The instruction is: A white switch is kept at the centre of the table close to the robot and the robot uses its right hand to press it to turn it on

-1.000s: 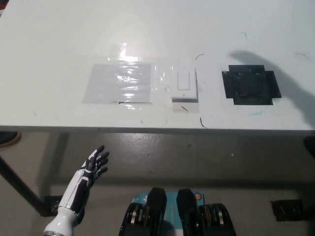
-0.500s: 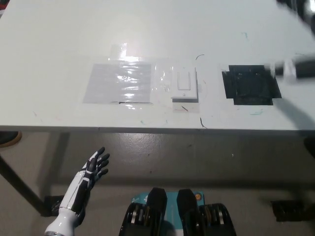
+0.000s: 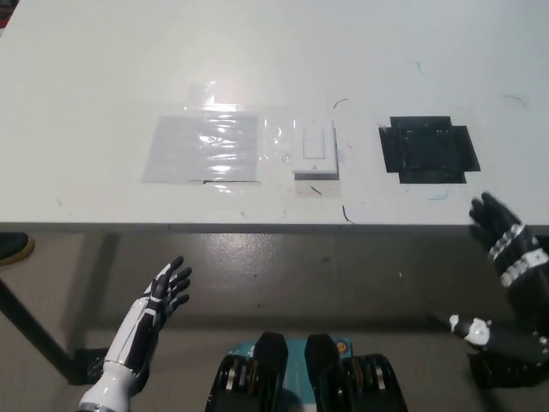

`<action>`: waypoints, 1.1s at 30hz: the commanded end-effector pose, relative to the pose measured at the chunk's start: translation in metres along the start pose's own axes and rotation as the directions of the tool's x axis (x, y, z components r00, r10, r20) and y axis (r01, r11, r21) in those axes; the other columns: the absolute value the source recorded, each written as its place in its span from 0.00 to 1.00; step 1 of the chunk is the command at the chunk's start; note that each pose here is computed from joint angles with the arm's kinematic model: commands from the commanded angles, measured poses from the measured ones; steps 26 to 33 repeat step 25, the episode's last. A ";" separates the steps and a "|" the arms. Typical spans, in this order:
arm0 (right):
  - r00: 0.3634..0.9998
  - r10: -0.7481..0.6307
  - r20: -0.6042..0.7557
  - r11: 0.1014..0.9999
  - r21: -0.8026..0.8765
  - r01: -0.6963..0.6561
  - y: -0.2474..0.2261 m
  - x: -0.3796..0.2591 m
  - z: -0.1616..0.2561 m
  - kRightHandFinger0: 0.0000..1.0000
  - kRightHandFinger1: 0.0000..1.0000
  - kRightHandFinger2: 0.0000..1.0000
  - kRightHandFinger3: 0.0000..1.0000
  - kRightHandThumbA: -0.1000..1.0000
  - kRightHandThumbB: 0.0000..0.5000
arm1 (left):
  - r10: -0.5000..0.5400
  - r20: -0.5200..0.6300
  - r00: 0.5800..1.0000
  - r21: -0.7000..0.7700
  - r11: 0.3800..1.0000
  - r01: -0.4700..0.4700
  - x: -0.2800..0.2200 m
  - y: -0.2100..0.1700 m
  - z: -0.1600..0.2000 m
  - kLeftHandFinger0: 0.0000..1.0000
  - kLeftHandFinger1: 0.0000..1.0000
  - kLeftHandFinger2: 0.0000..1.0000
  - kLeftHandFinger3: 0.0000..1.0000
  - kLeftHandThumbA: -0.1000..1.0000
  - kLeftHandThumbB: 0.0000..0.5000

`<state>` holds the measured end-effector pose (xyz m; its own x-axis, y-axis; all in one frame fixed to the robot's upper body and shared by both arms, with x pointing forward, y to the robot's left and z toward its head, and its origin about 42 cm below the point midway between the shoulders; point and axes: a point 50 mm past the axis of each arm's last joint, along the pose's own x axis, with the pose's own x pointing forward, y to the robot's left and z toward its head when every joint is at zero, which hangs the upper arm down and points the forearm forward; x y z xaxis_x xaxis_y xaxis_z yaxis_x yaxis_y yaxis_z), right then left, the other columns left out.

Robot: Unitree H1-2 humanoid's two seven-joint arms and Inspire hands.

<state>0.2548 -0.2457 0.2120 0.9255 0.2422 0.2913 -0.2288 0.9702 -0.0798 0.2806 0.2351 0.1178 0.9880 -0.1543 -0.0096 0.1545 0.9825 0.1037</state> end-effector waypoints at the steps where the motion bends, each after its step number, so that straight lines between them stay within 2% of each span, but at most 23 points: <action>1: 0.946 -0.290 0.143 0.957 0.034 0.289 0.008 -0.012 -0.055 1.00 1.00 1.00 1.00 1.00 0.26 | -0.009 0.101 0.995 -0.014 1.000 0.011 -0.005 0.002 0.011 1.00 1.00 1.00 1.00 1.00 0.22; 5: 0.948 -0.313 0.059 0.949 0.056 0.310 0.014 -0.020 -0.082 1.00 1.00 1.00 1.00 1.00 0.19 | -0.004 0.105 0.995 -0.012 1.000 0.005 -0.011 0.003 0.010 1.00 1.00 1.00 1.00 1.00 0.35; 7: 0.952 -0.306 0.019 0.950 0.076 0.304 0.016 -0.022 -0.091 1.00 1.00 1.00 1.00 1.00 0.19 | -0.005 0.116 0.993 -0.009 1.000 0.006 -0.010 0.004 0.010 1.00 1.00 1.00 1.00 1.00 0.35; 8: 0.958 -0.284 -0.023 0.955 0.085 0.285 0.016 -0.025 -0.096 1.00 1.00 1.00 1.00 1.00 0.25 | -0.002 0.116 0.993 -0.013 1.000 0.003 -0.012 0.004 0.010 1.00 1.00 1.00 1.00 1.00 0.40; 10: 0.960 -0.273 -0.052 0.956 0.097 0.277 0.016 -0.030 -0.100 1.00 1.00 1.00 1.00 1.00 0.29 | 0.000 0.108 0.994 -0.023 1.000 0.003 -0.016 0.003 0.008 1.00 1.00 1.00 1.00 1.00 0.42; 12: 0.960 -0.274 -0.065 0.956 0.086 0.279 0.015 -0.032 -0.104 1.00 1.00 1.00 1.00 1.00 0.24 | 0.003 0.105 0.994 -0.020 1.000 -0.001 -0.017 0.003 0.007 1.00 1.00 1.00 1.00 1.00 0.48; 13: 0.959 -0.275 -0.070 0.956 0.080 0.280 0.016 -0.035 -0.106 1.00 1.00 1.00 1.00 1.00 0.25 | 0.002 0.099 0.995 -0.021 1.000 0.000 -0.019 0.002 0.005 1.00 1.00 1.00 1.00 1.00 0.49; 14: 0.958 -0.277 -0.075 0.956 0.078 0.282 0.017 -0.040 -0.107 1.00 1.00 1.00 1.00 1.00 0.21 | 0.001 0.092 0.996 -0.023 1.000 0.001 -0.023 0.001 0.003 1.00 1.00 1.00 1.00 1.00 0.49; 16: 0.958 -0.266 -0.104 0.960 0.066 0.273 0.016 -0.042 -0.111 1.00 1.00 1.00 1.00 1.00 0.26 | 0.005 0.085 0.996 -0.035 0.999 -0.002 -0.025 0.000 0.000 1.00 1.00 1.00 1.00 1.00 0.56; 18: 0.959 -0.254 -0.129 0.963 0.062 0.264 0.017 -0.047 -0.114 1.00 1.00 1.00 1.00 1.00 0.28 | 0.001 0.067 0.998 -0.045 0.999 0.002 -0.030 -0.001 -0.003 1.00 1.00 1.00 1.00 1.00 0.57; 23: 0.954 -0.258 -0.152 0.962 0.044 0.268 0.020 -0.058 -0.120 1.00 1.00 1.00 1.00 1.00 0.30 | -0.006 0.061 0.998 -0.047 0.999 0.009 -0.036 -0.003 -0.009 1.00 1.00 1.00 1.00 1.00 0.49; 33: 0.953 -0.260 -0.154 0.962 0.049 0.270 0.020 -0.058 -0.120 1.00 1.00 1.00 1.00 1.00 0.29 | -0.007 0.057 0.998 -0.046 0.999 0.010 -0.036 -0.003 -0.010 1.00 1.00 1.00 1.00 1.00 0.49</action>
